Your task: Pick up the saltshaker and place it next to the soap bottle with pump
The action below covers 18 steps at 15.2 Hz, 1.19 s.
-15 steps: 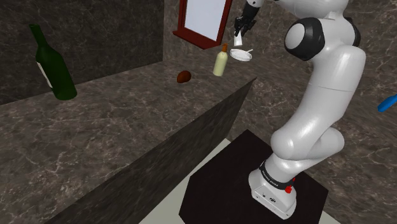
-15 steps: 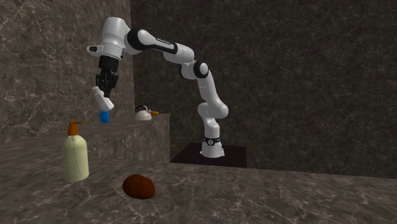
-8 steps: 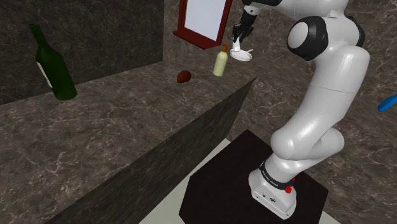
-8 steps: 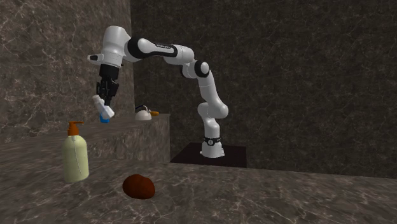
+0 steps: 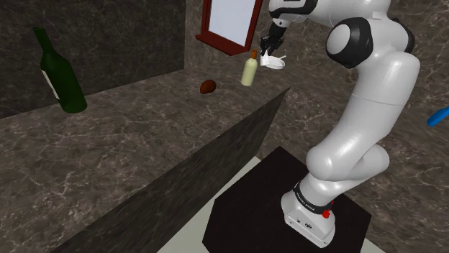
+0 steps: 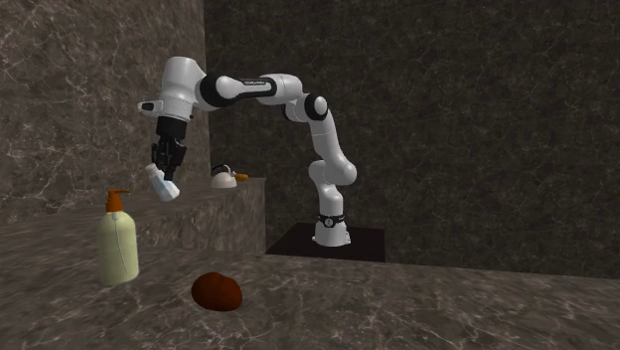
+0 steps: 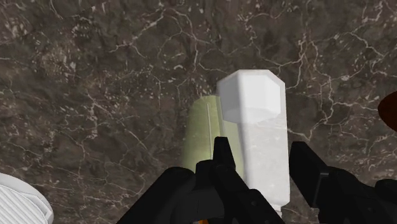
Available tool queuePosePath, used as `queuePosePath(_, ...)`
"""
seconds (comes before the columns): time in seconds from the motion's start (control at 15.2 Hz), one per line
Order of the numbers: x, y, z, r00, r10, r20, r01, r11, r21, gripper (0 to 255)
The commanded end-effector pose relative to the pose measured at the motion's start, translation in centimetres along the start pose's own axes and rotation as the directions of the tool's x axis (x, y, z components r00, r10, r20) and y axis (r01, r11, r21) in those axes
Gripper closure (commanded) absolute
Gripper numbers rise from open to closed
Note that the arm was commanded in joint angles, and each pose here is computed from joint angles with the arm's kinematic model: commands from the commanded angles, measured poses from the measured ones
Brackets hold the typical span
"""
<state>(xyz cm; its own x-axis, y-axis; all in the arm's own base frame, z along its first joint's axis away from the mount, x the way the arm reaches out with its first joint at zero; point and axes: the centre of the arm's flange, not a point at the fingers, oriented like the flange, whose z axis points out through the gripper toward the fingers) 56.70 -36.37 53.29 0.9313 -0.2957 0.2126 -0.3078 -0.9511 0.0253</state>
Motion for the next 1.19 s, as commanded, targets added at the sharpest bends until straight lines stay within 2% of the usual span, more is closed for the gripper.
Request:
queuePosePath(0.0,-0.2,-0.1,1.0,1.000,0.000,-0.001,0.000,1.000,0.000,255)
queuePosePath(1.12,-2.2,-0.3,9.7,1.000,0.000,-0.001,0.000,1.000,0.000,255)
